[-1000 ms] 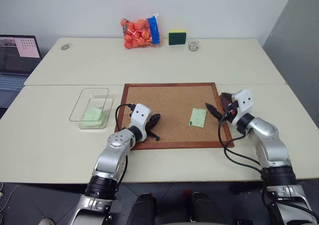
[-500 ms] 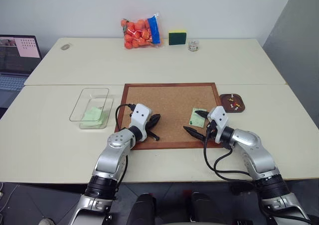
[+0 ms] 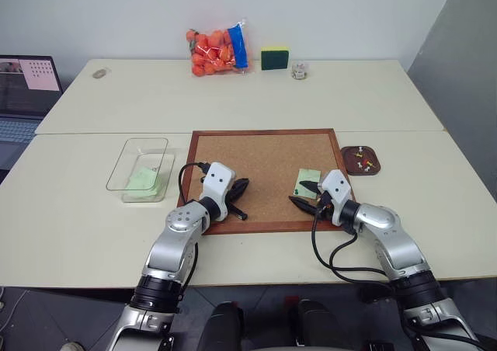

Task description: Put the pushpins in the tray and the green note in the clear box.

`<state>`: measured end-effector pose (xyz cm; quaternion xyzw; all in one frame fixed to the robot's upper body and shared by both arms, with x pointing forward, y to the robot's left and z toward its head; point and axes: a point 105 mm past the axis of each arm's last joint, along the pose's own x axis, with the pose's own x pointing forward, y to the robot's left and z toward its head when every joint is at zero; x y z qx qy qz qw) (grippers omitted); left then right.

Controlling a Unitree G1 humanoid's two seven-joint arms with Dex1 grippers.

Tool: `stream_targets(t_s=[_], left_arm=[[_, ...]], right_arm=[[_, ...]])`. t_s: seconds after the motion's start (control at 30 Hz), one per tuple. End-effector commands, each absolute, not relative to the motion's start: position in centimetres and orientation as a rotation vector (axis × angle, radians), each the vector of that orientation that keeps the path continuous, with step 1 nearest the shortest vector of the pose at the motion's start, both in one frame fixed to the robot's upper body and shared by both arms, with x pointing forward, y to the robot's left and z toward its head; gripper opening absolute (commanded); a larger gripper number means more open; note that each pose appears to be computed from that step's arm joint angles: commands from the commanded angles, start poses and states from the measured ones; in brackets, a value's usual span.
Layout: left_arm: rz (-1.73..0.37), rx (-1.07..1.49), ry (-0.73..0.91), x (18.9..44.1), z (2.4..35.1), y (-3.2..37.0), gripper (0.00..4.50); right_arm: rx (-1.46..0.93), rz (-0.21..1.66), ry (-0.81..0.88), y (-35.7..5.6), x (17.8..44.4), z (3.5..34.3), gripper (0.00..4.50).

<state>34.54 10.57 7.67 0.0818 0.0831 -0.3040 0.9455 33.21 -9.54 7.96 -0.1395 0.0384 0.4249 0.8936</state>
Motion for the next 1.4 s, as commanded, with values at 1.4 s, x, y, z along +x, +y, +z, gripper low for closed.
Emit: stream_targets(t_s=[1.4], left_arm=[[-0.87,0.426,-0.086,32.3,11.1,7.2,0.74]], right_arm=[[-0.143,0.991,-0.078,-9.4,32.8,14.8,0.0]])
